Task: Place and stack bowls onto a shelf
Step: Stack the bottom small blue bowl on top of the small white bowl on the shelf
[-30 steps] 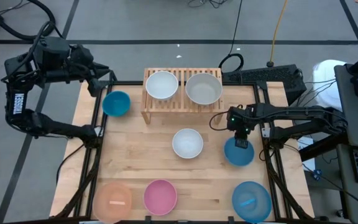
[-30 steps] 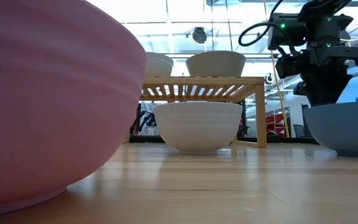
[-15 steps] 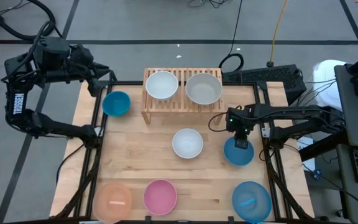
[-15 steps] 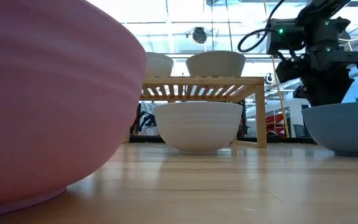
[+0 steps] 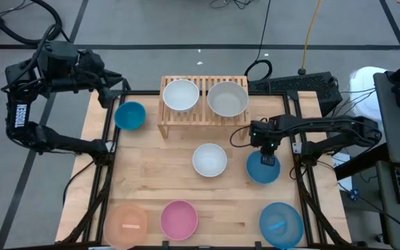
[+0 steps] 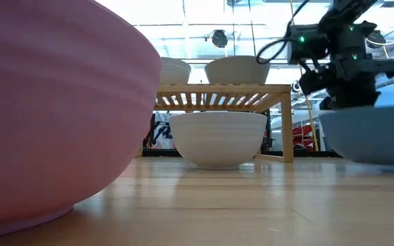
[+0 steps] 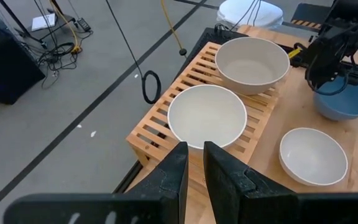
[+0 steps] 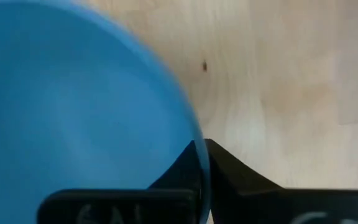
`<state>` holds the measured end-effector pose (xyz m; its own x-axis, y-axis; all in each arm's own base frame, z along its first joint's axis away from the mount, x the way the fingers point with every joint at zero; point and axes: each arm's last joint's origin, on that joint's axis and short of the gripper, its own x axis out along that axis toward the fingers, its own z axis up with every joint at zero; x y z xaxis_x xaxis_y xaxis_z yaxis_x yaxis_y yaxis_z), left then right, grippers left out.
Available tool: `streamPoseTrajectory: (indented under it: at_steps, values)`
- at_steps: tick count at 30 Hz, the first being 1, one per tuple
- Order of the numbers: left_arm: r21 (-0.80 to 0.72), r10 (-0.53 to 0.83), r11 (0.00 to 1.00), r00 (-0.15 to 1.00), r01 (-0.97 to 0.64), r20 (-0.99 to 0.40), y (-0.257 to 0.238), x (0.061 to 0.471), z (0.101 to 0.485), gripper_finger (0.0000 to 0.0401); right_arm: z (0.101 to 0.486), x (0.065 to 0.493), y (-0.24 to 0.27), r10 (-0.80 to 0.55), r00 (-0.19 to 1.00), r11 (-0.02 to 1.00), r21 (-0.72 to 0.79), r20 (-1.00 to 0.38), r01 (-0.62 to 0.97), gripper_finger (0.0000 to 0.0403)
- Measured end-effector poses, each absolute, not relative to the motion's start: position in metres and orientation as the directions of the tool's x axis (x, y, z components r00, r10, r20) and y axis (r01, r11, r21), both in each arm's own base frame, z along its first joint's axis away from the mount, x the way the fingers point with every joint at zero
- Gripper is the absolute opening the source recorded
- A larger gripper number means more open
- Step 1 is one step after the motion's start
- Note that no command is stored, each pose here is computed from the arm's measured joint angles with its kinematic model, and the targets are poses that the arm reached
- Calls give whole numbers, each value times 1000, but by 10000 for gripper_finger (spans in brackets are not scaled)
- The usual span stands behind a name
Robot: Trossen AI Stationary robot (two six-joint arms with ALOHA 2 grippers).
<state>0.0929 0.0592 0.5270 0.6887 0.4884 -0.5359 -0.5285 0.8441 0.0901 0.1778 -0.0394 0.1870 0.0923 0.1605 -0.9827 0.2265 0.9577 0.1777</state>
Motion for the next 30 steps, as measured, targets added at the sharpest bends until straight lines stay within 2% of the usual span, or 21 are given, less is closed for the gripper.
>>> streamPoseTrajectory:
  at_steps: [6, 10, 20, 25, 30]
  values:
    - [90, 488, 844, 689, -528, -536, 59, 93, 527, 58, 238, 182, -44, 48, 46, 971, 57, -998, 234, 1]
    - [90, 489, 844, 688, -529, -536, 59, 93, 527, 58, 284, 184, -47, -42, 57, 971, -27, -997, 236, 1]
    - [90, 488, 844, 688, -528, -537, 59, 93, 527, 58, 386, 188, -52, -246, 276, 934, -152, -929, 322, 0]
    - [91, 488, 844, 688, -528, -537, 59, 93, 527, 58, 419, 205, -59, -330, 341, 919, -218, -880, 328, 0]
    - [91, 488, 844, 688, -528, -537, 59, 93, 527, 58, 442, 235, -68, -344, 402, 926, -235, -849, 296, 0]
